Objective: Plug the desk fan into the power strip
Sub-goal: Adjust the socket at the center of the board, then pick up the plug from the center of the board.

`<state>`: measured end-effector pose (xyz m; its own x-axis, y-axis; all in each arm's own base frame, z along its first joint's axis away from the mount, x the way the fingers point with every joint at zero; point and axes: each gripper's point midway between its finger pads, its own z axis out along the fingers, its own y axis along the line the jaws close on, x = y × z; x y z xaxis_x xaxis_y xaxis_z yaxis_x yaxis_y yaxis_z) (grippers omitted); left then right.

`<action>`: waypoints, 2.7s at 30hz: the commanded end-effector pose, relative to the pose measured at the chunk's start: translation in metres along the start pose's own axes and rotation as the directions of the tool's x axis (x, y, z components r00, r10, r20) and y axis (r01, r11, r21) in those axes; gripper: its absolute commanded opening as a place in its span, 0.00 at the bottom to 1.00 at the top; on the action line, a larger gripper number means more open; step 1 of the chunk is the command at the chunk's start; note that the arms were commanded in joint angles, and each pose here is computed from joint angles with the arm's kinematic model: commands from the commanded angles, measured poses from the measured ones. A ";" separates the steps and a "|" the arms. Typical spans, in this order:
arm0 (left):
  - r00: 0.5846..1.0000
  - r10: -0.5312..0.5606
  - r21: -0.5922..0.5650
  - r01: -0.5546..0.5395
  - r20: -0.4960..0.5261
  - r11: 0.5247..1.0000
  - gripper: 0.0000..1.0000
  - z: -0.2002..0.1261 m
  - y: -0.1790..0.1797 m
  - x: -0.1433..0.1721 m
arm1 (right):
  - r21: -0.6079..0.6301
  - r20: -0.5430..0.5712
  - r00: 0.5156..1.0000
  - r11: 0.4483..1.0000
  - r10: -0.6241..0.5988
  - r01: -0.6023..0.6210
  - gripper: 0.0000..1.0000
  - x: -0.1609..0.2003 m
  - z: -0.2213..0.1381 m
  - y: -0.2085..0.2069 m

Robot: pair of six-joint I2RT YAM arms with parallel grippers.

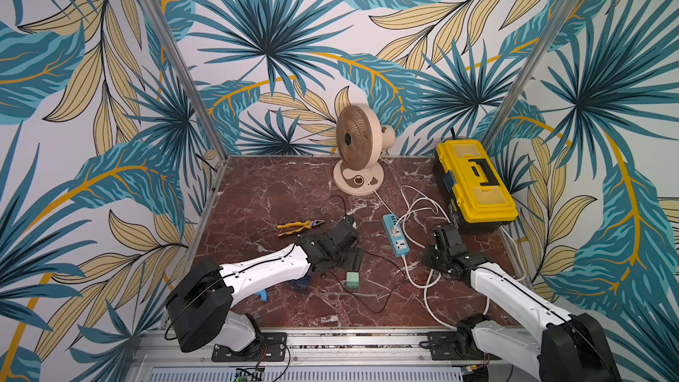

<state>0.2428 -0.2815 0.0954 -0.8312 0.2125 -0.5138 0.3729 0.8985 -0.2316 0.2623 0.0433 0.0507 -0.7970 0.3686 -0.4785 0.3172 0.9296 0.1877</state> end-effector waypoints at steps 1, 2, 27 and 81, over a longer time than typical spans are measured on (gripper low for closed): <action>0.999 0.027 -0.029 -0.028 -0.039 0.999 0.82 0.007 0.002 0.005 | -0.001 0.048 0.999 1.000 0.020 -0.020 0.33 -0.023 -0.002 -0.002; 0.999 0.029 -0.033 -0.030 -0.046 0.999 0.81 0.009 0.003 0.006 | 0.002 0.054 0.998 1.000 0.030 -0.031 0.34 -0.026 -0.004 -0.005; 0.983 0.129 -0.131 -0.146 -0.127 0.981 1.00 0.009 -0.023 0.041 | -0.421 0.132 0.989 0.907 0.066 -0.004 1.00 -0.034 -0.092 0.049; 0.952 0.299 -0.182 -0.283 0.069 0.942 0.24 0.003 -0.040 0.006 | -0.641 0.009 0.998 0.766 -0.070 0.060 0.96 -0.021 -0.107 0.099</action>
<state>0.2008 -0.2960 0.0521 -0.7595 0.4517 -0.4681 0.4787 0.8753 0.0679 0.2520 0.1214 0.1532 -0.8143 0.3283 -0.4786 -0.0824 0.7508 0.6554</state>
